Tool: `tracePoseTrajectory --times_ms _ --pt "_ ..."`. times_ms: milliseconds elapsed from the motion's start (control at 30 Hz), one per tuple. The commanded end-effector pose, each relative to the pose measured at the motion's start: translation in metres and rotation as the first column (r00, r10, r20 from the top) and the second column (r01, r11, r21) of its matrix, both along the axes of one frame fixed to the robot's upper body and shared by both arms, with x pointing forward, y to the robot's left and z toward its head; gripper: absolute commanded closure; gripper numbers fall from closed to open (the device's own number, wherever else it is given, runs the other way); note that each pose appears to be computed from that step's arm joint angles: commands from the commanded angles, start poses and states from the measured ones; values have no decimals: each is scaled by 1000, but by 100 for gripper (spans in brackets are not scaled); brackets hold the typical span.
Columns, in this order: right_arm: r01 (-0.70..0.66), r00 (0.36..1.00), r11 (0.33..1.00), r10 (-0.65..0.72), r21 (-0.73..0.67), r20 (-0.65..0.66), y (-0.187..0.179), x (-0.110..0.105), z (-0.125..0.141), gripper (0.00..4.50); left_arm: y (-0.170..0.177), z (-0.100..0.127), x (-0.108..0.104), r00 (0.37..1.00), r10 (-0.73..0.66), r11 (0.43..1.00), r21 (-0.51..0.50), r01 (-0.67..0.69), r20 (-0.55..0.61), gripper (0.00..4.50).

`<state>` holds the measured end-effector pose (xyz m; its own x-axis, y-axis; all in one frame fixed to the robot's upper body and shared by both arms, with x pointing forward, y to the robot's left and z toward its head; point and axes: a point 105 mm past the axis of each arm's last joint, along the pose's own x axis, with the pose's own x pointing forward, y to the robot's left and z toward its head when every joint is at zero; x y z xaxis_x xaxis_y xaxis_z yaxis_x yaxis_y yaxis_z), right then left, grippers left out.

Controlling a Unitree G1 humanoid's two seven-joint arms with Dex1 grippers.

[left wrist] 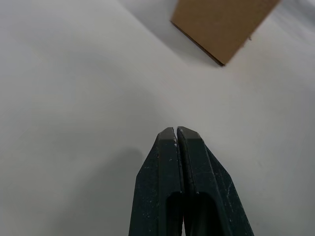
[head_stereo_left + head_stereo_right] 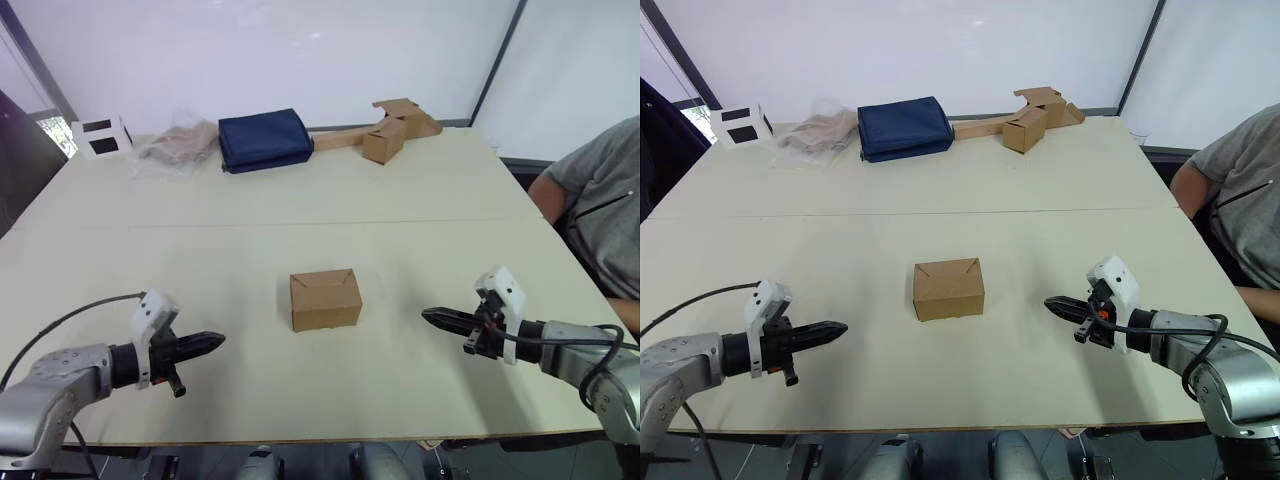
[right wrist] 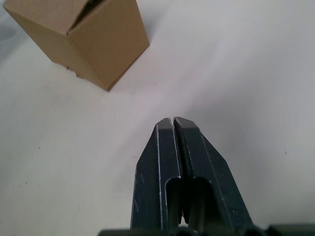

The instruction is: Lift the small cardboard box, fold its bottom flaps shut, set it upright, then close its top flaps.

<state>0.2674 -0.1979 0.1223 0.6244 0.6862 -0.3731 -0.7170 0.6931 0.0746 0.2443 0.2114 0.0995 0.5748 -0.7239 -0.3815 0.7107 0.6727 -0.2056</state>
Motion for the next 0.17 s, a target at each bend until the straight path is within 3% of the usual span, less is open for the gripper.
tracePoseTrajectory --times_ms 33,167 --pt "-22 999 1000 22 -17 40 3 -1 6 450 -5 11 -2 1000 -2 999 -40 4 31 446" --pt "-6 999 1000 5 19 44 3 0 5 450 -10 10 -8 1000 -15 997 -70 15 4 446"
